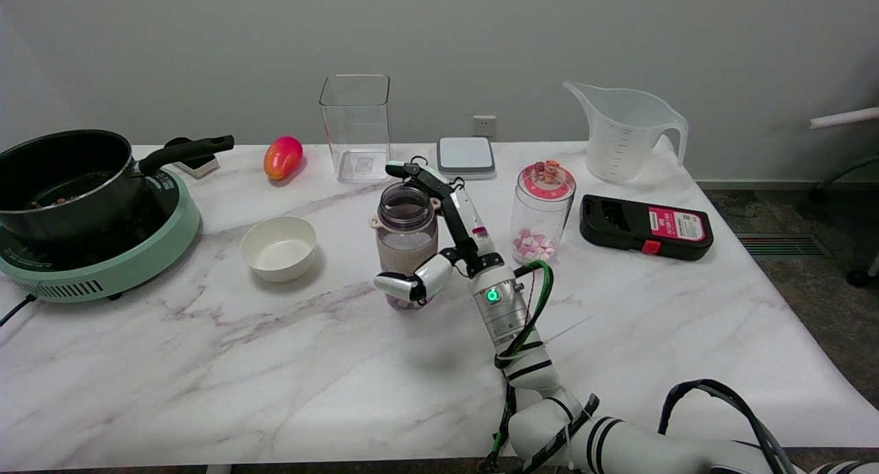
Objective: Place the bottle onto the table.
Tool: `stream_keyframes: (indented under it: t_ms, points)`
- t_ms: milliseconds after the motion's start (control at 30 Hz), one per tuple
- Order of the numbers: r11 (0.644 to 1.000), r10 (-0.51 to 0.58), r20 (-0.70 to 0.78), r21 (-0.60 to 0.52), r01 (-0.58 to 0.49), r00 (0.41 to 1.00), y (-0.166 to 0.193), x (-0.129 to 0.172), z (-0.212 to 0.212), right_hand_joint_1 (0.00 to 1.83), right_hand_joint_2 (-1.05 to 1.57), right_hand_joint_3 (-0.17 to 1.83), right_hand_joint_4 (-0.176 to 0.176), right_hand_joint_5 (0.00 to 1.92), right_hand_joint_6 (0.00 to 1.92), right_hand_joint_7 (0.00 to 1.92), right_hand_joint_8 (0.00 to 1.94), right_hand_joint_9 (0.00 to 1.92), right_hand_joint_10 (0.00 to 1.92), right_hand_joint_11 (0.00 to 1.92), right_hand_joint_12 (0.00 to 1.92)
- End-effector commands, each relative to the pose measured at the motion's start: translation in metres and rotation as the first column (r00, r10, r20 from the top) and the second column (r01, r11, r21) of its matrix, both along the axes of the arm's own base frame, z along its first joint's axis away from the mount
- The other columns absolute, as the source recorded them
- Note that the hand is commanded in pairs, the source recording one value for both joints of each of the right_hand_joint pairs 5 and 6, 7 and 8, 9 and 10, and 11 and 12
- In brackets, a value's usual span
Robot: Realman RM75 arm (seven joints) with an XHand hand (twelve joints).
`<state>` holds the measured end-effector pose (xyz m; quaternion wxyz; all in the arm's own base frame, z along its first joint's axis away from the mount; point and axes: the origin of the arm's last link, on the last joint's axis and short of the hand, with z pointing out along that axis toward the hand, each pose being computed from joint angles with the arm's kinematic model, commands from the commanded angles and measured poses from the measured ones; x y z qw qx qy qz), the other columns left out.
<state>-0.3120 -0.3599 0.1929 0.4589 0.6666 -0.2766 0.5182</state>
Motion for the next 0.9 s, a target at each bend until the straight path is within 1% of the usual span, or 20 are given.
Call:
stream_keyframes:
  t_ms: [33, 133, 200, 300, 367, 533, 667, 833, 900]
  points:
    - [1.000, 0.002, -0.011, 0.014, -0.001, 1.000, 0.002, 0.003, 0.010, 1.28, -0.35, 1.13, 0.000, 0.49, 0.49, 0.81, 0.81, 0.67, 0.67, 0.79, 0.79]
    - [1.000, -0.008, -0.017, 0.026, 0.008, 1.000, 0.001, 0.006, 0.015, 1.28, -0.45, 1.20, 0.000, 0.46, 0.46, 0.66, 0.66, 0.61, 0.61, 0.73, 0.73]
    - [0.999, -0.013, -0.025, 0.032, 0.014, 1.000, 0.001, 0.010, 0.021, 1.27, -0.54, 1.24, 0.000, 0.36, 0.36, 0.53, 0.53, 0.55, 0.55, 0.67, 0.67]
    - [0.999, -0.014, -0.033, 0.037, 0.016, 0.999, 0.000, 0.012, 0.025, 1.27, -0.62, 1.23, 0.000, 0.23, 0.23, 0.44, 0.44, 0.49, 0.49, 0.62, 0.62]
    - [0.999, -0.014, -0.034, 0.035, 0.015, 0.999, 0.000, 0.013, 0.027, 1.27, -0.63, 1.23, 0.000, 0.18, 0.18, 0.38, 0.38, 0.45, 0.45, 0.59, 0.59]
    - [1.000, 0.001, -0.039, 0.026, 0.000, 0.999, -0.001, 0.018, 0.033, 1.27, -0.65, 1.20, 0.000, 0.13, 0.13, 0.30, 0.30, 0.42, 0.42, 0.56, 0.56]
    - [0.999, 0.016, -0.045, 0.033, -0.015, 0.999, -0.006, 0.033, 0.041, 1.27, -0.68, 1.16, 0.000, 0.10, 0.10, 0.28, 0.28, 0.40, 0.40, 0.54, 0.54]
    - [0.999, 0.015, -0.083, 0.045, -0.012, 0.996, -0.011, 0.049, 0.058, 1.28, -0.69, 1.17, 0.000, 0.08, 0.08, 0.27, 0.27, 0.38, 0.38, 0.52, 0.52]
    - [0.999, 0.012, -0.103, 0.045, -0.008, 0.995, -0.011, 0.054, 0.067, 1.28, -0.70, 1.17, 0.000, 0.07, 0.07, 0.27, 0.27, 0.37, 0.37, 0.49, 0.49]
